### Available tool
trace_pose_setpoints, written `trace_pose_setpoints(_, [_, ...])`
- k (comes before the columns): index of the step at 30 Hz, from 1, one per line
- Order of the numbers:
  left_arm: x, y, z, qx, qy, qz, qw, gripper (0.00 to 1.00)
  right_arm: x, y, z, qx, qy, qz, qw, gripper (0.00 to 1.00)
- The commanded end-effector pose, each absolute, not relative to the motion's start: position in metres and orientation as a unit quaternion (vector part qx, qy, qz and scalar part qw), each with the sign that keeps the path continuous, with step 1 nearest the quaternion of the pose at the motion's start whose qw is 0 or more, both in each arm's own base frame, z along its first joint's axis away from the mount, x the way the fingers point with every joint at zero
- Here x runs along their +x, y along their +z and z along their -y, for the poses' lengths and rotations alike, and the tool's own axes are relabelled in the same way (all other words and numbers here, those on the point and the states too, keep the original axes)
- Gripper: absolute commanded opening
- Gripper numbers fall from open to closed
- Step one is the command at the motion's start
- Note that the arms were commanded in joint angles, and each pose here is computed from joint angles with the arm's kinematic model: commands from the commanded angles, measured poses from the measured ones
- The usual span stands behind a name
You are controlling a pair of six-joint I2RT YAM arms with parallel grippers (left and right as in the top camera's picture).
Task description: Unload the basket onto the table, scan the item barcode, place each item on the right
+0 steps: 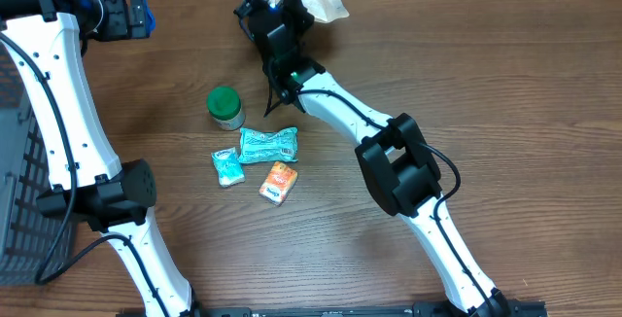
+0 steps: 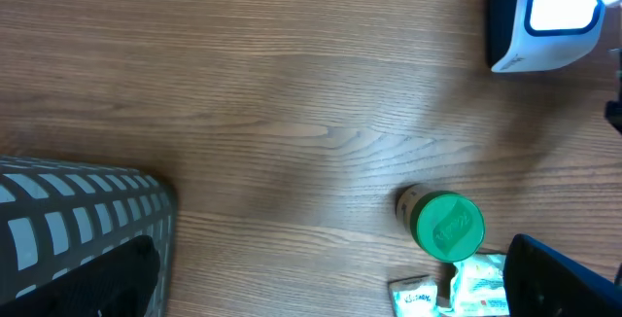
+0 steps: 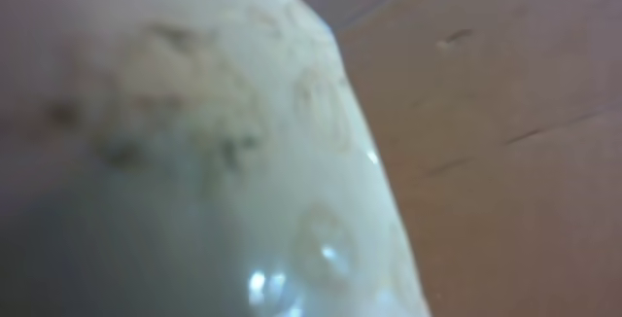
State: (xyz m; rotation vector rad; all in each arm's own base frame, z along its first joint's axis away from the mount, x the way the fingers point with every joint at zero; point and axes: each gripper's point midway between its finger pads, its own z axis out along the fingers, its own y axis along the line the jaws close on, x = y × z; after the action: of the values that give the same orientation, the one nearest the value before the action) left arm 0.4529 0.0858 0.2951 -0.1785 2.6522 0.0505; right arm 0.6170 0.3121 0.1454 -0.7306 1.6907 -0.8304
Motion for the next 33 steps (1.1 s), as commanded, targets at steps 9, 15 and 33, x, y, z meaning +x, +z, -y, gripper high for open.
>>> trace_pose_setpoints(9, [0.447,0.310,-0.086,-0.060,0.025,-0.965,0.256,1.00,0.621,0.156,-0.303,-0.288,-0.362,-0.706,0.536,0.04])
trace_pose_setpoints(15, [0.447,0.310,-0.086,-0.060,0.025,-0.965,0.256,0.99,0.623,0.156,-0.300,-0.286,-0.361,-0.707,0.536,0.04])
trace_pose_setpoints(33, [0.447,0.310,-0.086,-0.060,0.025,-0.965,0.256,1.00,0.611,0.219,-0.297,-0.246,-0.311,-0.722,0.567,0.04])
